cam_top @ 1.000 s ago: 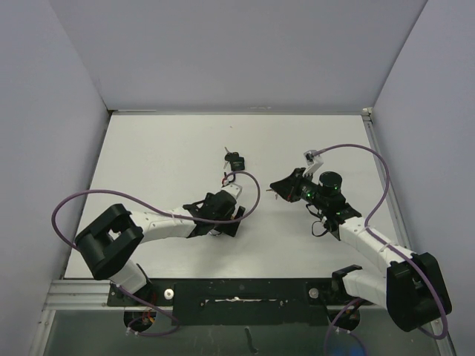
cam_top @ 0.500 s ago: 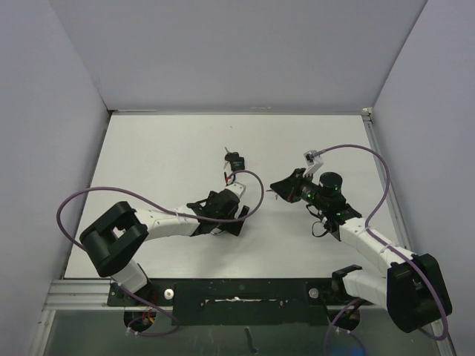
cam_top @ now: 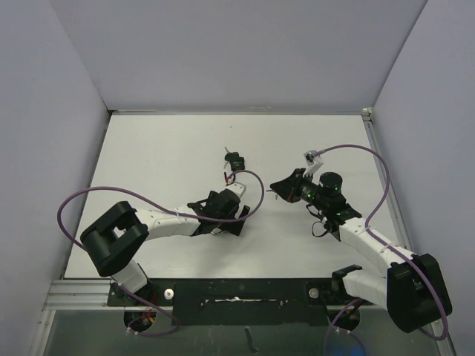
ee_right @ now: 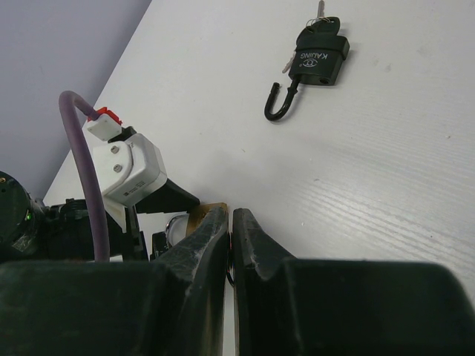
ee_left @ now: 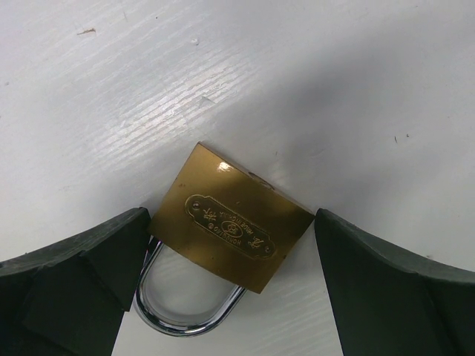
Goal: Unlock with the key
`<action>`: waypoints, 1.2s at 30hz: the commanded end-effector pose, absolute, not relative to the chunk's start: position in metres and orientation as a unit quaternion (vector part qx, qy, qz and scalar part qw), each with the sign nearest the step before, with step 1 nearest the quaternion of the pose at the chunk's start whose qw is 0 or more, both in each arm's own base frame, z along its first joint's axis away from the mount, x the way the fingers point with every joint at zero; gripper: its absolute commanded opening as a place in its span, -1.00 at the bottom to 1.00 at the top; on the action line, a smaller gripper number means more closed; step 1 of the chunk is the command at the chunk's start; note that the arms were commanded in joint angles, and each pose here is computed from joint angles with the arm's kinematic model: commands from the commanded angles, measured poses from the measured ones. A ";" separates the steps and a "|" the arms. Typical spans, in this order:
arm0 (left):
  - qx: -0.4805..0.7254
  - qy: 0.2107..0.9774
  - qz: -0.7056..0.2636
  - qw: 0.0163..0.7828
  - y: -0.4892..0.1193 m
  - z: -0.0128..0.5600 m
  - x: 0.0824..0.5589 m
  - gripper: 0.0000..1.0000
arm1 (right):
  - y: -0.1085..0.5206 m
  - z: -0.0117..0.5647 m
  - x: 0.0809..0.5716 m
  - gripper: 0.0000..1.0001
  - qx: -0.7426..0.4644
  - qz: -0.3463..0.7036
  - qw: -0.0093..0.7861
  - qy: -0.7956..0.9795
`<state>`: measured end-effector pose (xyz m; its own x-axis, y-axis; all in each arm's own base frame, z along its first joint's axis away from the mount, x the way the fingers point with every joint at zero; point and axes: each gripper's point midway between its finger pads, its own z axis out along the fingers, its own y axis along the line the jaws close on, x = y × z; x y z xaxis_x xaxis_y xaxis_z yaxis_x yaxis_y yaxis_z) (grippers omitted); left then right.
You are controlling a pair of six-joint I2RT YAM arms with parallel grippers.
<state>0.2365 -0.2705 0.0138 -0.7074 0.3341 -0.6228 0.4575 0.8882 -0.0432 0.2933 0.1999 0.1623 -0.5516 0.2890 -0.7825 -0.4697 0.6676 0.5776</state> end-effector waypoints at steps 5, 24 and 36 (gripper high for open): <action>0.207 0.952 -0.089 0.206 -0.247 -0.020 0.181 0.83 | 0.202 0.185 0.300 -1.00 -0.072 0.414 0.502 0.756; 0.205 0.955 -0.047 0.211 -0.237 -0.019 0.175 0.85 | 0.201 0.184 0.296 -1.00 -0.071 0.418 0.502 0.754; 0.211 0.954 -0.033 0.212 -0.233 -0.024 0.185 0.86 | 0.199 0.186 0.295 -1.00 -0.071 0.413 0.504 0.755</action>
